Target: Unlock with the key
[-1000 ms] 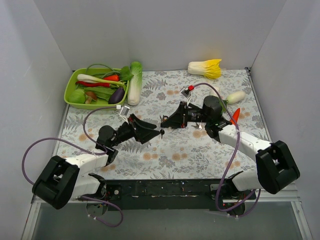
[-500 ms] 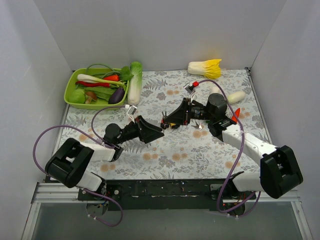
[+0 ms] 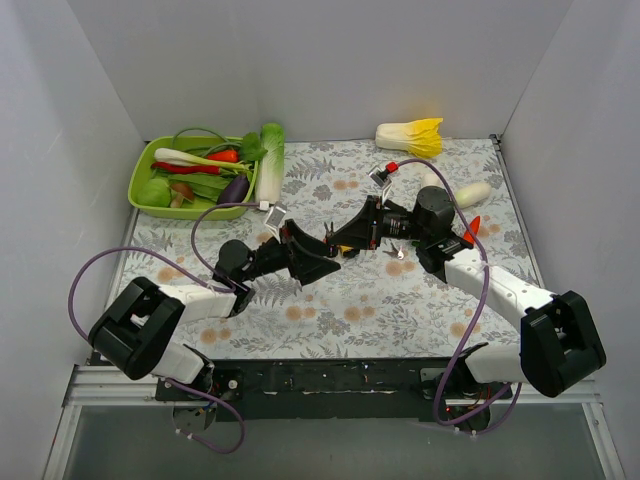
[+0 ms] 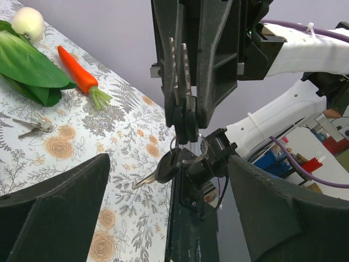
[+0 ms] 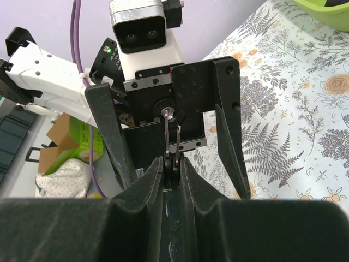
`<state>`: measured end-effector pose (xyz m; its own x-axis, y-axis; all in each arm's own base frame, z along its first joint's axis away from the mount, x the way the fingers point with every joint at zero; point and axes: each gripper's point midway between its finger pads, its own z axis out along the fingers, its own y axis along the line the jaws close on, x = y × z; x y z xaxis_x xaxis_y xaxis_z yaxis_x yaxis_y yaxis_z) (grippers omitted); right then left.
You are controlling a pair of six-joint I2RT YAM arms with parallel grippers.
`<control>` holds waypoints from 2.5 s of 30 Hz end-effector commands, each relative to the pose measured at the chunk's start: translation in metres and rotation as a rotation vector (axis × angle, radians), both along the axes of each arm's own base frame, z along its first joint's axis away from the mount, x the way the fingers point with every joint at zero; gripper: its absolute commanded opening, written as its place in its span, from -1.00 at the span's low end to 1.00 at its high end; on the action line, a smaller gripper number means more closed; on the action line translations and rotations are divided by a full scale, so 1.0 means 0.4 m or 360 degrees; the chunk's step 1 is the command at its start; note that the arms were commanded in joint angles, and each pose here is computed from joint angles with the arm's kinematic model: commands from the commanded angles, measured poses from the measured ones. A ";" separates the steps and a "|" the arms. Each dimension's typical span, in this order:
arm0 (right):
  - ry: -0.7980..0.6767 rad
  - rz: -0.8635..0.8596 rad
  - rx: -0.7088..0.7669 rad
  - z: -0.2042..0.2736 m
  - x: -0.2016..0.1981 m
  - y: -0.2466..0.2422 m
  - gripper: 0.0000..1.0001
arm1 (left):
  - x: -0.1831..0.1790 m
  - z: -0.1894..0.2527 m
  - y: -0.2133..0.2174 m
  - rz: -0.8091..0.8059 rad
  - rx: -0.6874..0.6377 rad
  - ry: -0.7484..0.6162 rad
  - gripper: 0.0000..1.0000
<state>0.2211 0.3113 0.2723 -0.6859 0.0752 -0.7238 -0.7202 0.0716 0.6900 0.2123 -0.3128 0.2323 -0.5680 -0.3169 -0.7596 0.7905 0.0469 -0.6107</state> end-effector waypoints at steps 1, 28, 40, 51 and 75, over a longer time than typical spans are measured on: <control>-0.0137 0.0021 0.0104 0.079 -0.005 -0.004 -0.97 | 0.016 0.031 -0.009 0.0041 -0.0005 -0.0095 0.65; -0.0074 -0.0081 0.0077 0.031 0.028 -0.025 -0.97 | 0.005 -0.006 -0.011 0.0028 -0.0013 0.0059 -1.00; -0.0074 -0.0152 -0.0116 -0.101 0.064 -0.038 -0.97 | -0.091 -0.064 -0.001 -0.0259 0.0225 0.0341 -1.00; -0.0372 -0.0178 -0.0324 -0.134 0.061 -0.065 0.29 | -0.186 -0.090 0.040 -0.0555 0.0493 0.0833 -1.00; -0.1324 -0.0130 -0.0422 -0.161 -0.141 0.001 0.29 | -0.331 -0.126 0.170 -0.0920 0.0591 0.1736 -1.00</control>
<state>0.1599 0.3040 0.1827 -0.1044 -0.1986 -0.9745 -0.9765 0.2062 0.0626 0.0986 -0.2557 0.1739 -0.9619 0.2494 0.1115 -0.0673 0.1795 -0.9815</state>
